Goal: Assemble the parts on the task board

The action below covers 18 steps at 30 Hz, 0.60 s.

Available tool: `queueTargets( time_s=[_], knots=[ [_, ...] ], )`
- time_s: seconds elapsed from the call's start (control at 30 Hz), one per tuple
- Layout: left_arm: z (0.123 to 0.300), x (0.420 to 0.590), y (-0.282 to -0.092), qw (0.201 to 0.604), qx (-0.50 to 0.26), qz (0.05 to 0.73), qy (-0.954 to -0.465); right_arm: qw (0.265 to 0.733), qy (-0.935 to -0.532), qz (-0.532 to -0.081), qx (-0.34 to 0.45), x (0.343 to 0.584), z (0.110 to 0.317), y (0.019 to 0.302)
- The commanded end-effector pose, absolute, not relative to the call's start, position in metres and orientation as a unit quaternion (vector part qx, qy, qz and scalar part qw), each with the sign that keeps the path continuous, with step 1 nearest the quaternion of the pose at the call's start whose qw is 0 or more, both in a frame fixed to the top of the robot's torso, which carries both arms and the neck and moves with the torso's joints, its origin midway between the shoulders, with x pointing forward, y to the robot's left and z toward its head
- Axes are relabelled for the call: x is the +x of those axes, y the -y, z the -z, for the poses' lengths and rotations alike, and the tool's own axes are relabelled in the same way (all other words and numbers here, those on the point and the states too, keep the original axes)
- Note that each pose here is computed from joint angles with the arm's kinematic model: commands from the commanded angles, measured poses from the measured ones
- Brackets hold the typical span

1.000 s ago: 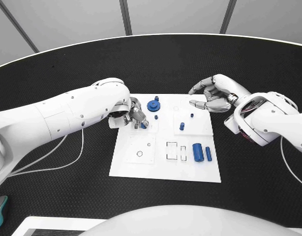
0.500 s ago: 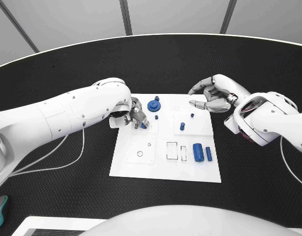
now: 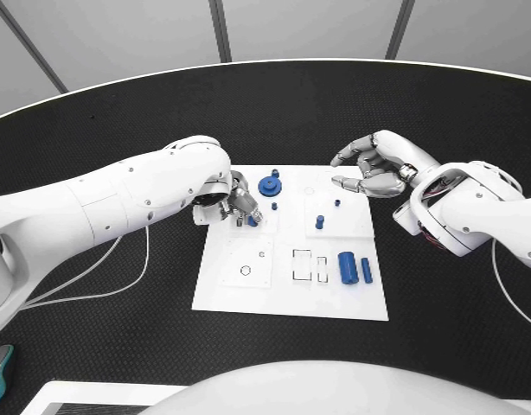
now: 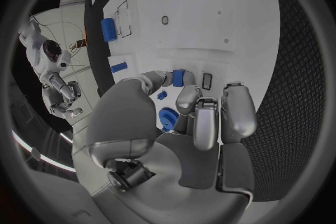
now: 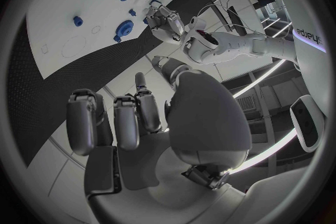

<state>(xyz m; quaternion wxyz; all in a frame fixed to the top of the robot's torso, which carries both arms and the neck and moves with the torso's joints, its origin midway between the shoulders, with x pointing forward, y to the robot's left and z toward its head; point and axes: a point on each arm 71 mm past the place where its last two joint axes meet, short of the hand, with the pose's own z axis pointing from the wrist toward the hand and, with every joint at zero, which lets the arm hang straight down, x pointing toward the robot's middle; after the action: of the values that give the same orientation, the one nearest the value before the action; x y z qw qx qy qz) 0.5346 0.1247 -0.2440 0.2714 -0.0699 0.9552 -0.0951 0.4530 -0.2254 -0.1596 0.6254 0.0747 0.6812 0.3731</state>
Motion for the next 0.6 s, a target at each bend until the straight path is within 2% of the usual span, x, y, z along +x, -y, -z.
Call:
queueTargets(
  time_s=[0.03,0.6],
  knots=[
    [0.2442,0.5350,-0.1251,0.269,-0.073,0.095,-0.956,0.625,-0.681,-0.373,0.075,0.4528,0.1595,0.2259],
    [0.2447,0.5362,-0.1269,0.266,-0.080,0.096,-0.956,0.626,-0.681,-0.373,0.075,0.4521,0.1592,0.2263]
  ],
)
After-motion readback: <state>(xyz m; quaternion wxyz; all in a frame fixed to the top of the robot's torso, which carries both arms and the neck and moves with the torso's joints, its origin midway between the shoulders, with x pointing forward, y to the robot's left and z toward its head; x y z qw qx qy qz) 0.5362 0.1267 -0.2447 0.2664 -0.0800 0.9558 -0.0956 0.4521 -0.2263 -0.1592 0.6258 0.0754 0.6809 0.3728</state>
